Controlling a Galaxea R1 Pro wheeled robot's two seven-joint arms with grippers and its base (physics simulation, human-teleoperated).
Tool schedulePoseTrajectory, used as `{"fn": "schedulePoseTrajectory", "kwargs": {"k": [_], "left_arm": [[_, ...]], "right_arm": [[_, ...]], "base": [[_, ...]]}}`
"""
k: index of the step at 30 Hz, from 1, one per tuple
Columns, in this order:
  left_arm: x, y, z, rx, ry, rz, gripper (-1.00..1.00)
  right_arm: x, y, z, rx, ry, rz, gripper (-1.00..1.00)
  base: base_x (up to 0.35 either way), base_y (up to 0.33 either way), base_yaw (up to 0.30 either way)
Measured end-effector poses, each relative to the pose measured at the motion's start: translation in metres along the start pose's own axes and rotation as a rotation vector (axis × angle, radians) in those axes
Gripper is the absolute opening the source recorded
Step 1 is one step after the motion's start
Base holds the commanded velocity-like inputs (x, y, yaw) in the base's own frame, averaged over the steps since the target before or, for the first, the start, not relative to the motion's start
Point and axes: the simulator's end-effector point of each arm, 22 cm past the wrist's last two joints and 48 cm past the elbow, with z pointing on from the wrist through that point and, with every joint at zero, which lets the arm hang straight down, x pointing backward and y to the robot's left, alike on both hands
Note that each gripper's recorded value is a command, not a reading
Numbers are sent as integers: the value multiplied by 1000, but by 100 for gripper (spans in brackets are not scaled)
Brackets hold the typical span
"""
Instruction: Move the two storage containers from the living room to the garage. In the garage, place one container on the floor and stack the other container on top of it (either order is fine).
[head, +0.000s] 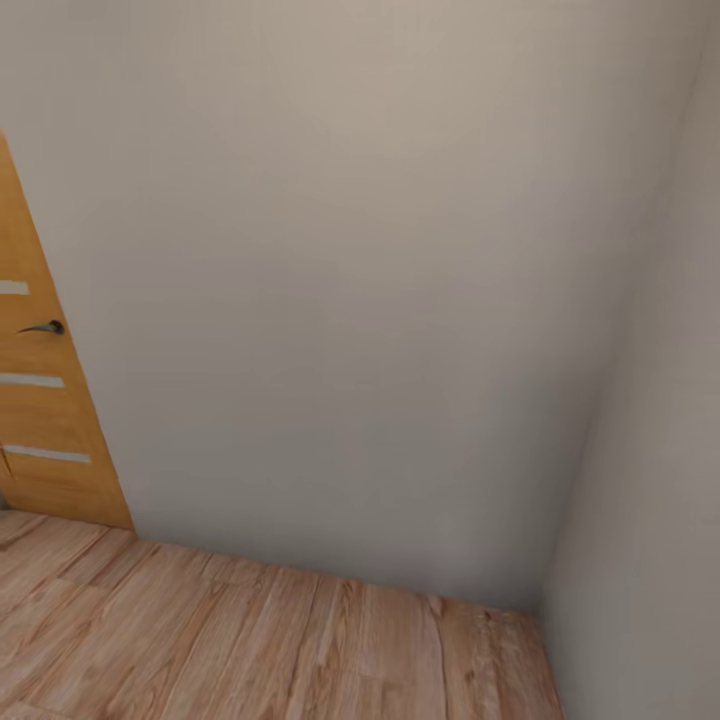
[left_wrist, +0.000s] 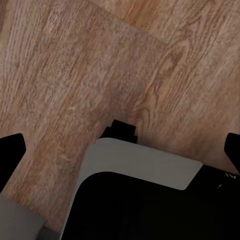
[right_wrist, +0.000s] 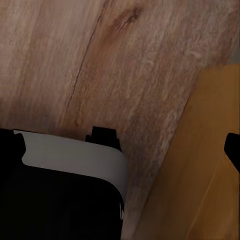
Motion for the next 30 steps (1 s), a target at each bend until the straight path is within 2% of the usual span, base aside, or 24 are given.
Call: {"fn": "schedulePoseTrajectory", "kwargs": {"k": [6,24,30], "left_arm": [[0,0,0,0,0,1,100],[0,-2,0,2,1,0,100],[0,0,0,0,1,0,100]], "right_arm": [[0,0,0,0,0,0,100],[0,1,0,-1,0,-3,100],[0,0,0,1,0,-3,100]], "base": [[183,0,270],[5,0,270],[250,0,270]]}}
